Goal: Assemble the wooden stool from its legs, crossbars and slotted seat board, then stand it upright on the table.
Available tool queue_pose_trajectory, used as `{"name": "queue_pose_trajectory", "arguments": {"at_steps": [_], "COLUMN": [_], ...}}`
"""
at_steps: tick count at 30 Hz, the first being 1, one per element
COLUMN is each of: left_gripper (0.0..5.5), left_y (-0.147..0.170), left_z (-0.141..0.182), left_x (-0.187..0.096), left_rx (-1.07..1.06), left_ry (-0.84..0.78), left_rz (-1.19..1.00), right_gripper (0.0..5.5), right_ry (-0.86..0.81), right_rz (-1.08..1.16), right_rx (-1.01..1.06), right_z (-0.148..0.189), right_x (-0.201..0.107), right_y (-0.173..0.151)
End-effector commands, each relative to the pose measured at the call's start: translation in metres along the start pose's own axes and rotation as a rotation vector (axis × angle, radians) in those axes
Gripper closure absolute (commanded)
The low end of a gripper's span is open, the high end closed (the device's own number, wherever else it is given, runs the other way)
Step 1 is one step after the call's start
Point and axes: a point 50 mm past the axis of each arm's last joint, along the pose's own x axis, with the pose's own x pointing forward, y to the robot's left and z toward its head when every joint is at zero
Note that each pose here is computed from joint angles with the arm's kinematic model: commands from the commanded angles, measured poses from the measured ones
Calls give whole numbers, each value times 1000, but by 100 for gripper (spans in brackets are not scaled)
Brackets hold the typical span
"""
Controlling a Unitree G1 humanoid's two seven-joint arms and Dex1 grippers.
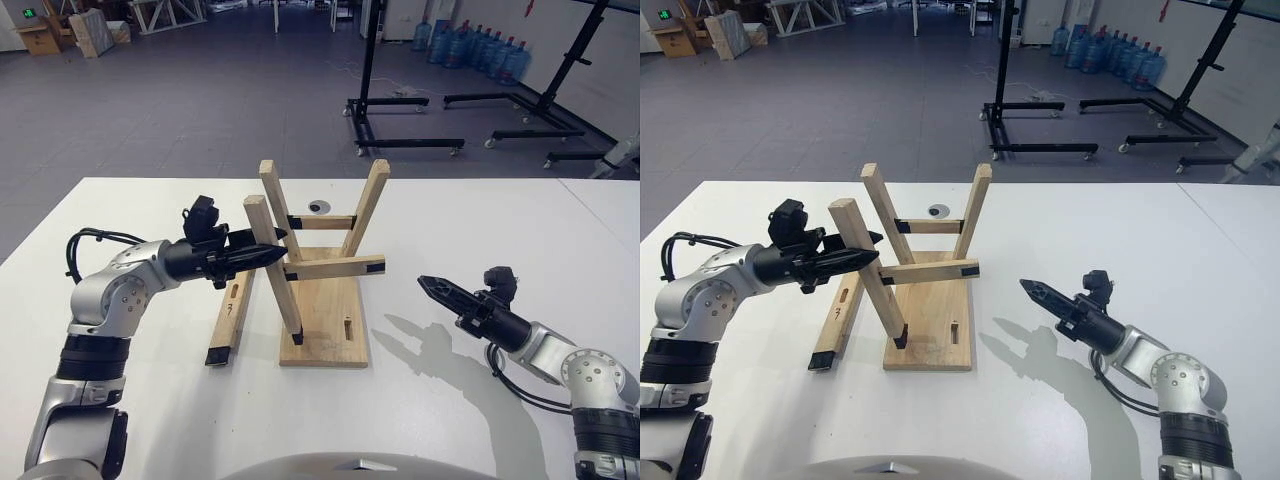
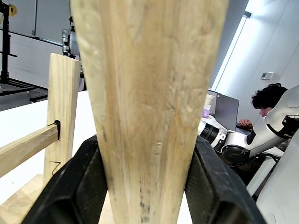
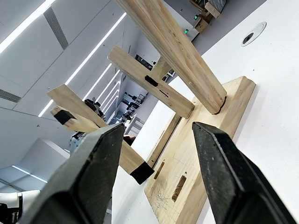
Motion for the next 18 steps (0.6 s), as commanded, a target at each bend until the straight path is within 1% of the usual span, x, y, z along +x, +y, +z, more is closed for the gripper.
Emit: {"name": "queue_pose_trajectory", "arguments": {"at_steps": [1,10,18], "left_gripper": [344,344,345], "left_y": [5,8,15], "left_z": [3,5,-9], "left_x": [2,2,12], "left_rx": [21,40,61], "left_ry": [31,96,114], "left_rz": [9,24,63], "right_gripper": [284,284,284], "right_ry": [7,29,45], "right_rz": [-12,-26,-28], "right_rx": [-26,-13,-13], "right_z": [3,-6,-13], "right_x": [4,7,12], "right_y": [1,0,-3]}}
